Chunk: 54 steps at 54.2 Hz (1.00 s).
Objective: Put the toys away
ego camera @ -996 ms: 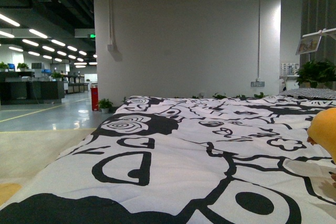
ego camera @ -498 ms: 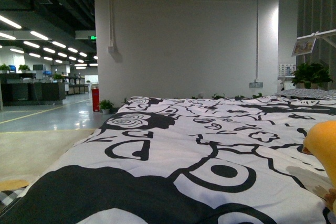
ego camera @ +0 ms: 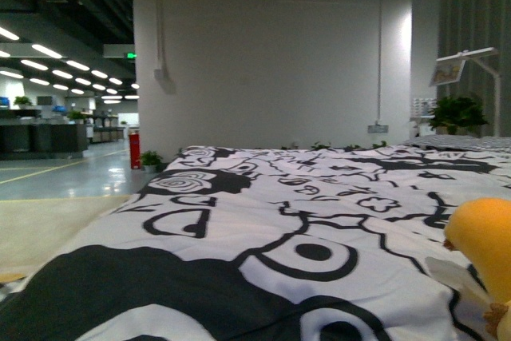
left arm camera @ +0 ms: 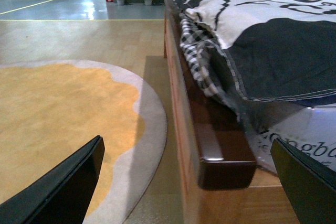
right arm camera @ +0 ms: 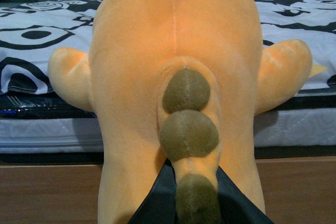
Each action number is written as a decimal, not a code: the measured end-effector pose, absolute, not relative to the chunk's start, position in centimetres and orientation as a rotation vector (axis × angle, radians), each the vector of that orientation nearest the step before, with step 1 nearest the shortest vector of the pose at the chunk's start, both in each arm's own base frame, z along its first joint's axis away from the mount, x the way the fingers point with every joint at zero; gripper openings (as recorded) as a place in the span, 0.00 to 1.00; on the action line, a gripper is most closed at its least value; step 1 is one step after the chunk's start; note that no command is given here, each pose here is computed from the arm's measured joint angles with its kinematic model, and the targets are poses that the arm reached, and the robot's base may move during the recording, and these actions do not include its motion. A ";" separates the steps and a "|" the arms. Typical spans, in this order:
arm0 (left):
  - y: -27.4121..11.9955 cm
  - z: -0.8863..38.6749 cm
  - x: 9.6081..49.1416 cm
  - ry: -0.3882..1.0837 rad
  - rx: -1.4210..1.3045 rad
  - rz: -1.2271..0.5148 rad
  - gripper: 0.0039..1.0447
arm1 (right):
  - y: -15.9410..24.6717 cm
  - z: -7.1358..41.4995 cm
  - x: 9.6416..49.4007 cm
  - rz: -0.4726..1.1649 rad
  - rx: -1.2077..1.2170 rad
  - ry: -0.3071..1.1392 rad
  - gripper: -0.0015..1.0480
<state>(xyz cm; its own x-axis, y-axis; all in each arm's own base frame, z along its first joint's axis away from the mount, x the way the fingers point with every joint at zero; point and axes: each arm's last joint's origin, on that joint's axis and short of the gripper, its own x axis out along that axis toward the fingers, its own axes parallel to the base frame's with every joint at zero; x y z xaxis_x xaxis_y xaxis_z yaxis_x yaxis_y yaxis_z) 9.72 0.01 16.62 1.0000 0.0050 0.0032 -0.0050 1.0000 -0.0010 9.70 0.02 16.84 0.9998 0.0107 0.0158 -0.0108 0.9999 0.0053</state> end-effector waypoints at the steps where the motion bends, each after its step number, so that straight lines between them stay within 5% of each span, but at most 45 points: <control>1: 0.0 16.6 9.7 -0.003 -0.001 0.005 0.94 | 0.0 16.8 9.7 0.011 0.005 -0.015 0.06; 54: 0.0 16.6 9.7 -0.002 -0.001 -0.002 0.94 | 0.0 16.7 9.7 -0.003 0.005 -0.002 0.06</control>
